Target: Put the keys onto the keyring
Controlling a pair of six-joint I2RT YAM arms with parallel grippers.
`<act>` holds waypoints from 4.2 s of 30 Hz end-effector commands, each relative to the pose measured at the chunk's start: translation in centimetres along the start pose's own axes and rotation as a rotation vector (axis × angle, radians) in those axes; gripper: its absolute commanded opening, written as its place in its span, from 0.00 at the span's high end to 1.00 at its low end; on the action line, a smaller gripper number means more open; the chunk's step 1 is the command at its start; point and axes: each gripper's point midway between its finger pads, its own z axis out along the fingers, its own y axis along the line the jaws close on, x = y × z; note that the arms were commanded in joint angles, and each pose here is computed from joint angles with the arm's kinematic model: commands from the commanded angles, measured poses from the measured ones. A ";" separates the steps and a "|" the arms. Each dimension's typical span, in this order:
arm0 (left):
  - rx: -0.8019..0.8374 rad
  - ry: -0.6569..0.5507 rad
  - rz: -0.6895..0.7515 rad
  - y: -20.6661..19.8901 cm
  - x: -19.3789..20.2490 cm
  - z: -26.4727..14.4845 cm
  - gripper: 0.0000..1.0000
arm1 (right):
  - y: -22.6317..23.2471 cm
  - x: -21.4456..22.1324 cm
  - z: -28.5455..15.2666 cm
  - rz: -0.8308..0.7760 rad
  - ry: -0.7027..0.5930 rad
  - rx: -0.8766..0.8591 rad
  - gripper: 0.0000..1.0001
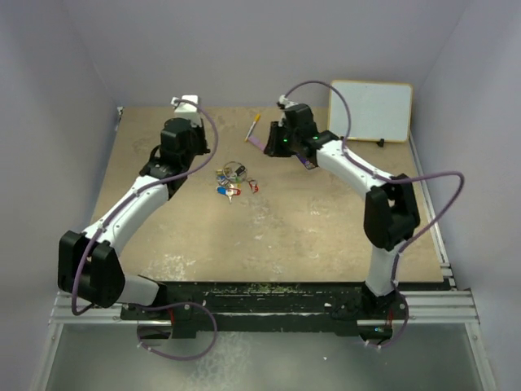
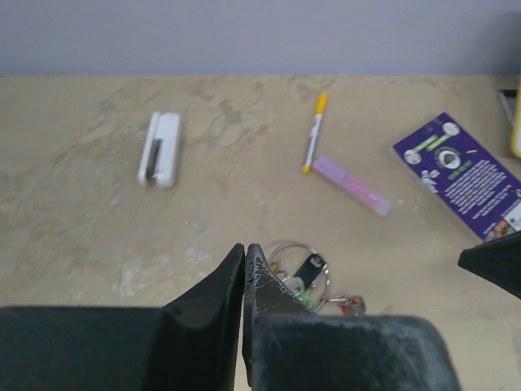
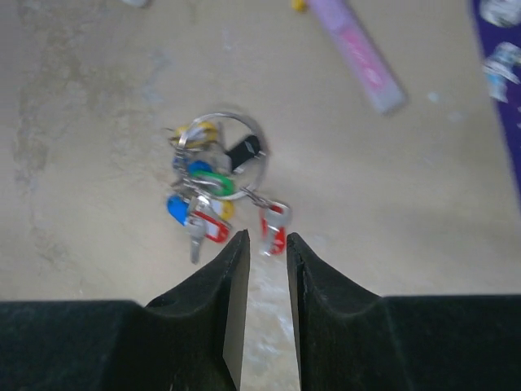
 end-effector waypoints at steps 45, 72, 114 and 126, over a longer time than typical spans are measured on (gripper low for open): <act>-0.057 0.151 -0.336 6.9 3.2 -2.4 0.96 | 0.2 17.9 7.2 -0.004 0.492 0.125 0.69; 0.049 0.178 -0.382 5.0 4.7 -2.7 0.96 | 2.3 10.2 -8.8 0.017 0.254 0.130 0.67; 0.039 0.163 -0.381 5.2 4.6 -2.5 0.96 | 1.4 18.5 2.4 -0.148 0.458 0.189 0.79; 0.042 0.170 -0.389 5.1 4.9 -2.4 0.96 | -7.7 19.0 -4.4 0.191 0.389 0.524 0.75</act>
